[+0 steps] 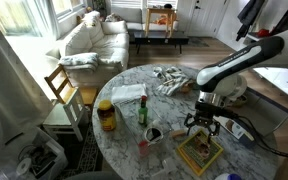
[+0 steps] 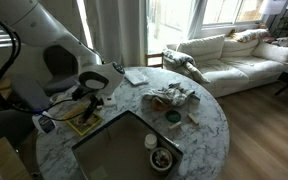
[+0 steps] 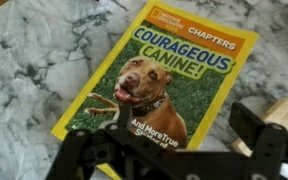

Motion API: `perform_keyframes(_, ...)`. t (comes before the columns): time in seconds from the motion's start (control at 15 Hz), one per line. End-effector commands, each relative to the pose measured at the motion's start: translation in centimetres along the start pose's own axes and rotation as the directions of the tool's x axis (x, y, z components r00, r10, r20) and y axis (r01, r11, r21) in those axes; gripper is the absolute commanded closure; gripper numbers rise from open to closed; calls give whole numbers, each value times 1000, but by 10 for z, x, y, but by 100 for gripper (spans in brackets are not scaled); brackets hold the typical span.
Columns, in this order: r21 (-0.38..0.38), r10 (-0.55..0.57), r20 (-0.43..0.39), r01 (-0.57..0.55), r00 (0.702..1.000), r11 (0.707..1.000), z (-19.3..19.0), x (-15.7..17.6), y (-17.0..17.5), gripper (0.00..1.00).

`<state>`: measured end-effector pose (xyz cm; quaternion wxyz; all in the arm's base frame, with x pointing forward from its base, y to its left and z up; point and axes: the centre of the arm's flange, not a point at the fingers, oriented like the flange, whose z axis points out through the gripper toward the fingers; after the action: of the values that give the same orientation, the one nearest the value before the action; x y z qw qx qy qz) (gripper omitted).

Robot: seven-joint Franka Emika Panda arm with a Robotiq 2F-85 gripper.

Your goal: Pick up the yellow book and place it in the clear storage container

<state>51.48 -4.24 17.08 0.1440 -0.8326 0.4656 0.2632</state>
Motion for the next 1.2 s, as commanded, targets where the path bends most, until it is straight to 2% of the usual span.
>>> perform_keyframes(0.0,-27,-17,23,17,1000,999,11,6,-10,0)
perform_keyframes(0.27,-43,-13,27,14,1000,999,17,6,-15,0)
perform_keyframes(0.4,-46,-12,28,13,1000,999,17,7,-16,6)
perform_keyframes(0.47,-47,-11,27,12,1000,999,17,7,-16,13)
perform_keyframes(0.6,-48,-7,25,8,1000,999,18,9,-17,41)
perform_keyframes(0.93,-46,10,15,-9,1000,999,16,11,-17,80)
perform_keyframes(1.0,-44,14,14,-13,1000,999,14,10,-17,47)
perform_keyframes(1.07,-39,14,24,-13,1000,999,13,9,-18,40)
perform_keyframes(1.13,-37,9,34,-8,999,999,12,7,-19,40)
